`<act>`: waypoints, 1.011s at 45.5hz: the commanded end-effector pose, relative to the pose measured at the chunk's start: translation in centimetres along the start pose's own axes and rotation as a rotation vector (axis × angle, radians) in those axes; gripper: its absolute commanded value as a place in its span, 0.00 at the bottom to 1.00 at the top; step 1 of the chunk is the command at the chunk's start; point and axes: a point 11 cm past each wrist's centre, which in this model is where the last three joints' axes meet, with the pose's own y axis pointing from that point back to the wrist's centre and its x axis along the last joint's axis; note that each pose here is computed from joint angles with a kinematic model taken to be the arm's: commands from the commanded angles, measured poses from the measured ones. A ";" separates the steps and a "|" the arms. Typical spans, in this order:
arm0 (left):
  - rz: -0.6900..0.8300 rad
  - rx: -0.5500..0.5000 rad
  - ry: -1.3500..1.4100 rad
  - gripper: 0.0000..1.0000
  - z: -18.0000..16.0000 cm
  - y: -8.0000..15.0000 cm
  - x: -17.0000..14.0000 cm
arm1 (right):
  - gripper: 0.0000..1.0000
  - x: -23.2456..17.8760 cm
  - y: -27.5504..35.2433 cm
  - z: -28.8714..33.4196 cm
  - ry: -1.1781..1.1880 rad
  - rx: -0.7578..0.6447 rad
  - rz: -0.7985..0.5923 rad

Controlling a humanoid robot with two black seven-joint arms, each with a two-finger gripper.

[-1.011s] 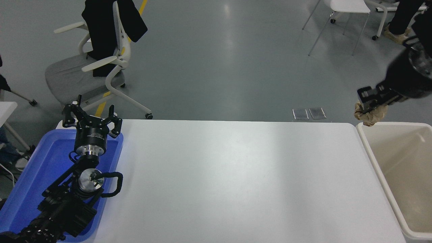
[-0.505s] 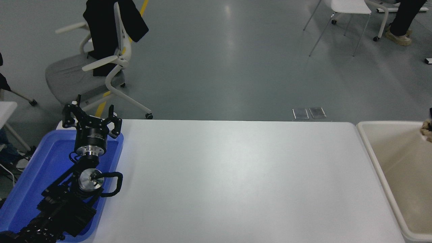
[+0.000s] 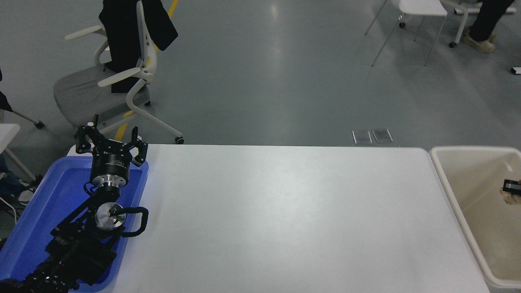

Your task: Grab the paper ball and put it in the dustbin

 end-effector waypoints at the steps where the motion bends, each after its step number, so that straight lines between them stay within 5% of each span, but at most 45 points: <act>1: 0.000 -0.001 -0.001 0.99 0.1 0.0 0.0 | 0.23 -2.5 -1.2 -0.9 -0.038 -0.007 0.052; 3: 0.000 0.000 0.000 0.99 0.0 0.0 0.0 | 0.63 -2.3 -1.2 -1.1 -0.064 -0.002 0.064; 6: 0.000 -0.001 -0.001 0.99 0.1 0.0 0.0 | 0.81 -2.0 -1.3 -1.5 -0.112 0.010 0.074; 7: 0.000 0.000 0.000 0.99 0.0 0.0 0.0 | 0.99 -1.9 -1.3 -1.5 -0.119 0.011 0.076; 32: 0.001 0.000 -0.001 0.99 0.0 0.0 0.0 | 1.00 -0.4 -1.2 -3.3 -0.338 0.081 0.134; 38: 0.001 -0.001 -0.002 0.99 0.1 0.0 0.1 | 1.00 1.4 -1.0 -7.0 -0.539 0.204 0.166; 46: 0.001 -0.001 -0.002 0.99 0.1 0.0 0.1 | 1.00 7.6 2.3 -14.4 -0.992 0.551 0.217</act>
